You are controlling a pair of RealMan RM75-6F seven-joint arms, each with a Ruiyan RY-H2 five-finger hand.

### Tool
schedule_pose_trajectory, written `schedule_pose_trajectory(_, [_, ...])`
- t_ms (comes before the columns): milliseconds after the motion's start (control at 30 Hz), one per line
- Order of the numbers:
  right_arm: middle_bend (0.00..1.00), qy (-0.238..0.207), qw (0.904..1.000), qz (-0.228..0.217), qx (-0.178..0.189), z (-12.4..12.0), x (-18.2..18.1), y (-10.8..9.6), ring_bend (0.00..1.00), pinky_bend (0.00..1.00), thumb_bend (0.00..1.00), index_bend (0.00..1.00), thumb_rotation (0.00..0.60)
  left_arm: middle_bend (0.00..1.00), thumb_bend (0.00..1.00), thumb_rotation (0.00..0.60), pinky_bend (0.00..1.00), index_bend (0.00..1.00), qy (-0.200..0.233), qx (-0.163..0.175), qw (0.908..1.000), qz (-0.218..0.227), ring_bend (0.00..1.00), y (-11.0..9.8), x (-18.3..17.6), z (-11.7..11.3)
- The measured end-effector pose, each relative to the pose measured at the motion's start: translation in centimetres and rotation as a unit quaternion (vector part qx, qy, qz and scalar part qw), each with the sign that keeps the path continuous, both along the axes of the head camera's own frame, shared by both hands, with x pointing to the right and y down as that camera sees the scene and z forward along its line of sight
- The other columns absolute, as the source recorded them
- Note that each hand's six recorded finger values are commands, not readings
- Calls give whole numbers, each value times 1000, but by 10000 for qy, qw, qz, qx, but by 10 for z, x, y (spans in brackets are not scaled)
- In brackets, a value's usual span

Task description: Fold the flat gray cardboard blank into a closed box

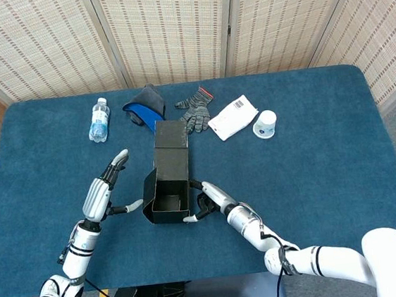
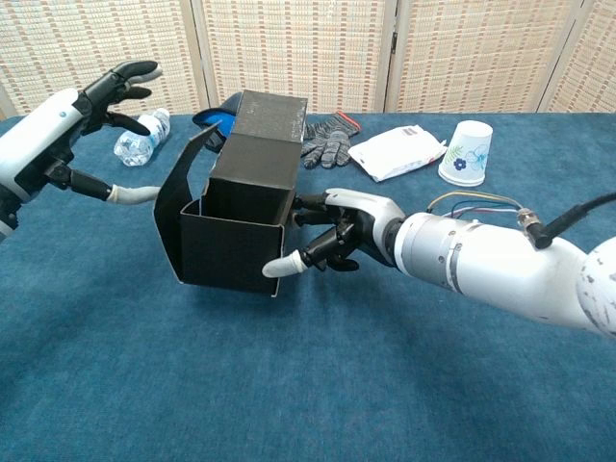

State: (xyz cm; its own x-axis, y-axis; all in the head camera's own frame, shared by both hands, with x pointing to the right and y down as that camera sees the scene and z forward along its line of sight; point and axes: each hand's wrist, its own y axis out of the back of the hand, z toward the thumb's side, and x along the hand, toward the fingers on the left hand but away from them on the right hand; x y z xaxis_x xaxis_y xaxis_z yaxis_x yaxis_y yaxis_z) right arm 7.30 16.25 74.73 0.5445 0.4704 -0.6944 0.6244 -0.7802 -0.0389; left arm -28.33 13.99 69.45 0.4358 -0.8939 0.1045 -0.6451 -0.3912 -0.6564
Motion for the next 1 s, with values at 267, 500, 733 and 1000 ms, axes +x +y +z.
schedule_pose_trajectory(267, [397,105,9999,-86,60,4,-5,2,747,916,374,401,600,89,90,600,287,73,-161,99,9994,284,145,9,10,9])
schedule_pose_trajectory(500, [397,157,9997,-141,110,5,-6,3,747,916,374,403,600,146,89,600,331,207,-424,374,9964,631,210,13,17,10])
schedule_pose_trajectory(733, [397,157,9997,-161,125,5,-7,3,747,916,374,404,600,226,89,600,355,317,-615,552,9919,962,275,19,21,11])
schedule_pose_trajectory(1000, [397,173,9994,-243,189,4,-8,3,747,916,374,404,600,301,89,600,373,388,-653,695,9879,1222,317,23,29,10])
